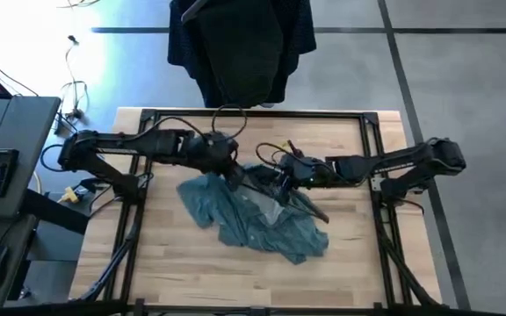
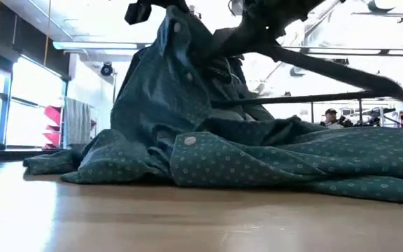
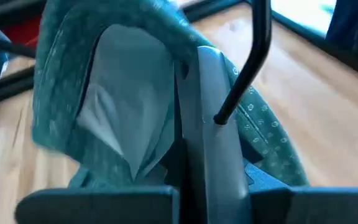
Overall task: Hang clothes
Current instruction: Insert the hanger into the light blue hanger shirt
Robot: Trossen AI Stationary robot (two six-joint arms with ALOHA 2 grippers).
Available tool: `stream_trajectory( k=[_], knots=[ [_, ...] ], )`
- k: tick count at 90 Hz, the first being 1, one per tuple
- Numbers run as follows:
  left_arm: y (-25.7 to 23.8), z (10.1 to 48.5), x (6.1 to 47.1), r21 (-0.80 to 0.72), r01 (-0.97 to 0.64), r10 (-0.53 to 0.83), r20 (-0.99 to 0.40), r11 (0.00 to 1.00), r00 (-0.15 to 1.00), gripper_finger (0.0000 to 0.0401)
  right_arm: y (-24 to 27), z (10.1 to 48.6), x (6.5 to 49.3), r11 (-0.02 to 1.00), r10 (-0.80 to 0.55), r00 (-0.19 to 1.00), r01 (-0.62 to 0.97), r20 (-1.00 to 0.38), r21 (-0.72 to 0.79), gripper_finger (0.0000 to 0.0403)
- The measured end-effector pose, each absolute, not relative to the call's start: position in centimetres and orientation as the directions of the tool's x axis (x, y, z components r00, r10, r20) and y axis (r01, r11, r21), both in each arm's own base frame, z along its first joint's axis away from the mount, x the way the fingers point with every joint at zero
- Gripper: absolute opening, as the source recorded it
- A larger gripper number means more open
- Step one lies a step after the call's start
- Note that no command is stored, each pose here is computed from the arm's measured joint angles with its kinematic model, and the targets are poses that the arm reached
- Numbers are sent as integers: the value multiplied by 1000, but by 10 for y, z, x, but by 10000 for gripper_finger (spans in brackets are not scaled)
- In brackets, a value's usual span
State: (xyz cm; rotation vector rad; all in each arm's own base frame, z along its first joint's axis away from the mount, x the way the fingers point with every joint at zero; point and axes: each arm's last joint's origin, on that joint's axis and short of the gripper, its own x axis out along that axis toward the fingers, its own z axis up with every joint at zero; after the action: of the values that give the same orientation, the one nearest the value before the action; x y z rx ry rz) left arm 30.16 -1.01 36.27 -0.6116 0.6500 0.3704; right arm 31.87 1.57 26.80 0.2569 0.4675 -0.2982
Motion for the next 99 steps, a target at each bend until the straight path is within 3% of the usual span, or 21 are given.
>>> stream_trajectory(
  k=[16,24,47,59,77,99],
  knots=[
    [-10,364,303,-362,-509,190,-638,781,746,2,17,279,328,928,-240,911,316,-335,197,18],
    [-11,367,304,-344,-438,152,-617,830,773,17,17,281,329,931,-253,917,317,-307,179,18],
    [-5,398,294,-245,-253,53,-612,936,789,142,17,283,329,937,-242,923,303,-300,176,18],
    [0,414,276,-120,-239,91,-694,964,714,186,17,283,329,938,-240,924,300,-299,175,18],
    [6,393,256,200,-239,293,-838,950,461,197,18,283,329,949,-200,933,261,-299,179,18],
    [10,363,276,192,-174,253,-844,966,473,198,19,284,329,968,-156,942,206,-298,146,18]
  ],
)
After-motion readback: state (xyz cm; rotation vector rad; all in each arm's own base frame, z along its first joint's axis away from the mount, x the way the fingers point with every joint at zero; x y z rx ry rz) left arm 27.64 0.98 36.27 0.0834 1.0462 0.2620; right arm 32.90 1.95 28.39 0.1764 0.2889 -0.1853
